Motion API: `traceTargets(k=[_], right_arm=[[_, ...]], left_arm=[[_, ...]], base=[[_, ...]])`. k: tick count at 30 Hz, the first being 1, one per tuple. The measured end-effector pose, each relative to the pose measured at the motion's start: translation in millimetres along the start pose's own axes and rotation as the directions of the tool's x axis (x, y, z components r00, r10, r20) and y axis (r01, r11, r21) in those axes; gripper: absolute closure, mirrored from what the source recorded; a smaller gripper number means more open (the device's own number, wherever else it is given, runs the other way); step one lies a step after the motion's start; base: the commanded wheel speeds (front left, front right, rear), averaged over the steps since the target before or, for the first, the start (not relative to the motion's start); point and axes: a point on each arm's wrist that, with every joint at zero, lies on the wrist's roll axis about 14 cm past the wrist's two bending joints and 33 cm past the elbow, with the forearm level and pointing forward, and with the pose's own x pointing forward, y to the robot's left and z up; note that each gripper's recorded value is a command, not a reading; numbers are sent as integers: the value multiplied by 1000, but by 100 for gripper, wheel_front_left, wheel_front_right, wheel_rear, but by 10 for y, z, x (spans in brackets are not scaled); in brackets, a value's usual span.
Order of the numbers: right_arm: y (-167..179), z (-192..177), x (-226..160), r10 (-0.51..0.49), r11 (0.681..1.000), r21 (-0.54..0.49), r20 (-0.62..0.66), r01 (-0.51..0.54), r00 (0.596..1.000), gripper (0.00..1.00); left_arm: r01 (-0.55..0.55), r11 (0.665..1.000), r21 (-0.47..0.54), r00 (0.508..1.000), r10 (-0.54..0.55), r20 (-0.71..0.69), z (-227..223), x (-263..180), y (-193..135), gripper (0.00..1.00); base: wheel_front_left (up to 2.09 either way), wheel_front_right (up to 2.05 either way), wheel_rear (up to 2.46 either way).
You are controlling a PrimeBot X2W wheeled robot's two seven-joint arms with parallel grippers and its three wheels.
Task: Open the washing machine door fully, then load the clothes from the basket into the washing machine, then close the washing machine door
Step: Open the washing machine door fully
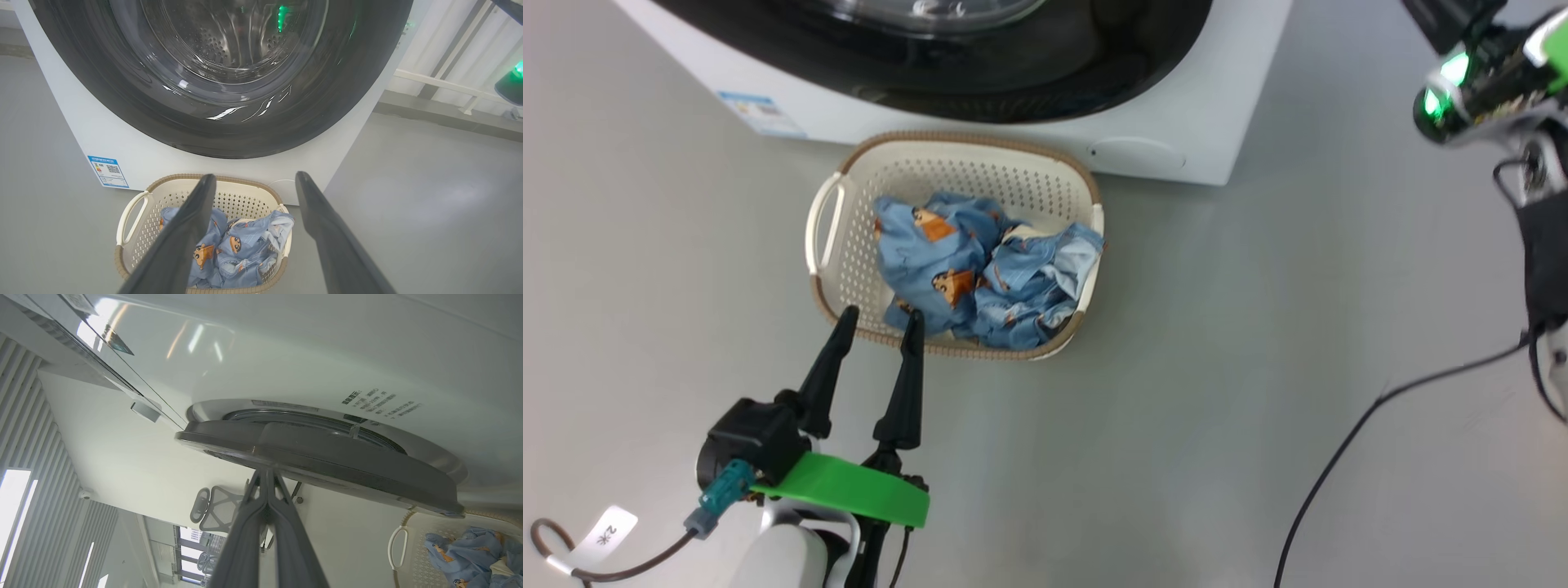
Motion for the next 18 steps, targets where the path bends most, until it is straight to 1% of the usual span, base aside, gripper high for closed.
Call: traceTargets(k=[6,18], right_arm=[[-61,19,239,9,1000,15,-53,-8,999,100],[-168,-19,654,18,1000,-3,-129,-18,991,100]], left_arm=[[-9,1000,-4,1000,9,-7,-31,53,28,0],[-37,999,-15,999,36,-34,-144,136,114,0]], base=[[0,0,0],[0,0,0]])
